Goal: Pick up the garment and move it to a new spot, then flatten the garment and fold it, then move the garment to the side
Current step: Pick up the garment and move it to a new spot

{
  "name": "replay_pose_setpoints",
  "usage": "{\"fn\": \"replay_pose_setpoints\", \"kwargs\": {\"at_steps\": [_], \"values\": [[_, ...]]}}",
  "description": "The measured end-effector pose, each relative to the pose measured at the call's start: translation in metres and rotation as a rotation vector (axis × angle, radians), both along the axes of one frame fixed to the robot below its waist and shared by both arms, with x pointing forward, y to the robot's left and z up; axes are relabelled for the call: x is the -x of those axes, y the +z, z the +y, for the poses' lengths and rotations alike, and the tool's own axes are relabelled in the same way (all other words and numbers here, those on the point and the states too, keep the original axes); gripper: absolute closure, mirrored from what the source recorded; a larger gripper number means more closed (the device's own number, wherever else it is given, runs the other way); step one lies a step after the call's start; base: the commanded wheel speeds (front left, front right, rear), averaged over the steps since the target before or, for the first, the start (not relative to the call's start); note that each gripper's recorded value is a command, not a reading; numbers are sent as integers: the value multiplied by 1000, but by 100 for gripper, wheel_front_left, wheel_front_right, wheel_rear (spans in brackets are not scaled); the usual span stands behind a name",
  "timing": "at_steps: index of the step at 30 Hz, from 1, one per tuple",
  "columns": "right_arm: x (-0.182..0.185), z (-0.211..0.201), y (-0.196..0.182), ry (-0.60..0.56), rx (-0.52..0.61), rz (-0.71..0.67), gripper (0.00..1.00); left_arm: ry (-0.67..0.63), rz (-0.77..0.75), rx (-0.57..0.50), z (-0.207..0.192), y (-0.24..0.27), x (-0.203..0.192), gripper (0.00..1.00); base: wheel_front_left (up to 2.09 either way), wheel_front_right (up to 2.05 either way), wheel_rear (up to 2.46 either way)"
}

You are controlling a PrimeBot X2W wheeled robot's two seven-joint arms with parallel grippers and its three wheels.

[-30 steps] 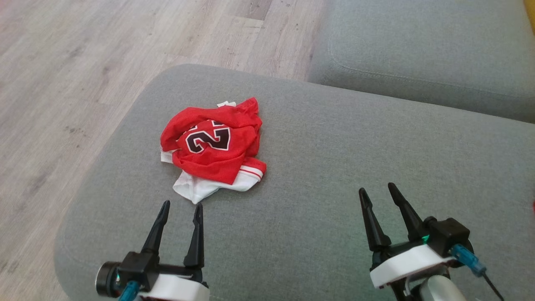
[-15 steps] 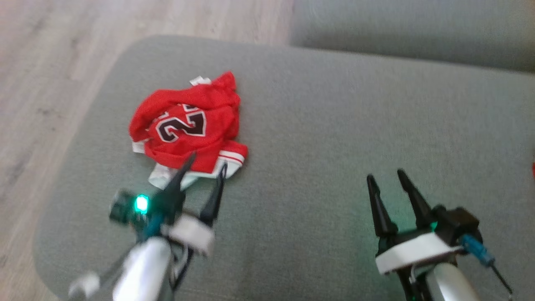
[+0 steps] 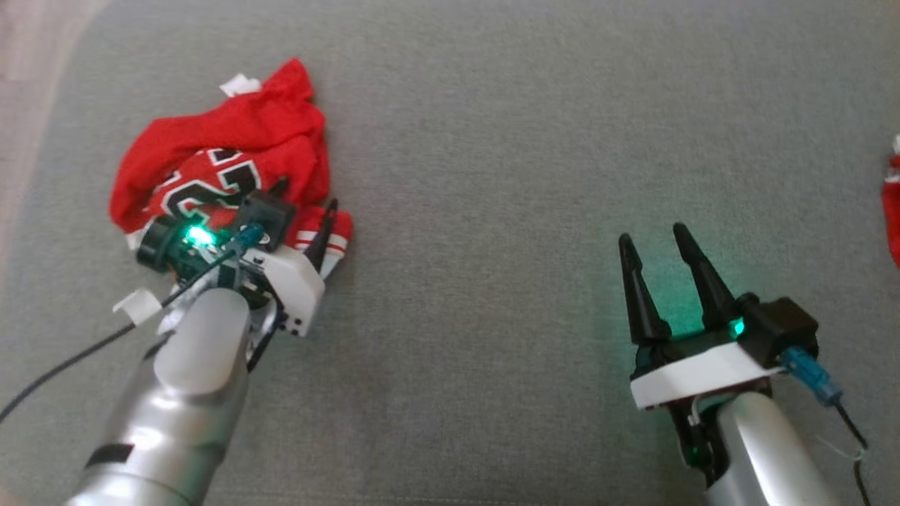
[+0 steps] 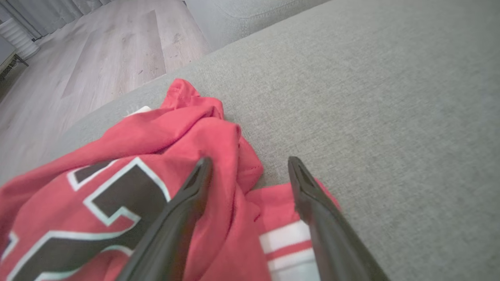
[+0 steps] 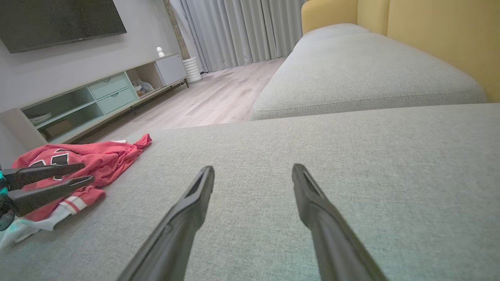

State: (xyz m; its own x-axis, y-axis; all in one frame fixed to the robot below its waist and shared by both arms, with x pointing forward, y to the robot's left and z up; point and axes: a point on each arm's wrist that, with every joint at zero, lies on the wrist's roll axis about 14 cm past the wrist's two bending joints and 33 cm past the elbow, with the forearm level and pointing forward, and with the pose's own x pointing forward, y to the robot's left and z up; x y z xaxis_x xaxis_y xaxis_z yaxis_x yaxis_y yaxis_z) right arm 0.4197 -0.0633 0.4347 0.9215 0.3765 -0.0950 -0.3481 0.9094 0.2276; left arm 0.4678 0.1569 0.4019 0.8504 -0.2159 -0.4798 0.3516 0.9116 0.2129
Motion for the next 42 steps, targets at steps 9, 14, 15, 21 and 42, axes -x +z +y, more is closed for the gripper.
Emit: {"fn": "replay_pose_setpoints", "kwargs": {"at_steps": [9, 14, 15, 21, 42], "values": [[-9, -17, 4, -51, 4, -18, 0, -6, -31, -13, -2, -10, -13, 100, 0, 0, 0], [-5, -17, 10, -50, 2, -29, 0, -49, -153, 61, -24, 19, -18, 100, 0, 0, 0], [-4, -17, 12, -51, 1, -30, 0, -60, -175, 76, -30, 26, -18, 100, 0, 0, 0], [3, -19, 29, -56, -1, -71, 0, -119, -298, 153, -64, 71, -22, 100, 0, 0, 0], [48, -17, 65, -43, -4, -164, 0, 154, -538, 486, -31, 128, 85, 100, 0, 0, 0]]}}
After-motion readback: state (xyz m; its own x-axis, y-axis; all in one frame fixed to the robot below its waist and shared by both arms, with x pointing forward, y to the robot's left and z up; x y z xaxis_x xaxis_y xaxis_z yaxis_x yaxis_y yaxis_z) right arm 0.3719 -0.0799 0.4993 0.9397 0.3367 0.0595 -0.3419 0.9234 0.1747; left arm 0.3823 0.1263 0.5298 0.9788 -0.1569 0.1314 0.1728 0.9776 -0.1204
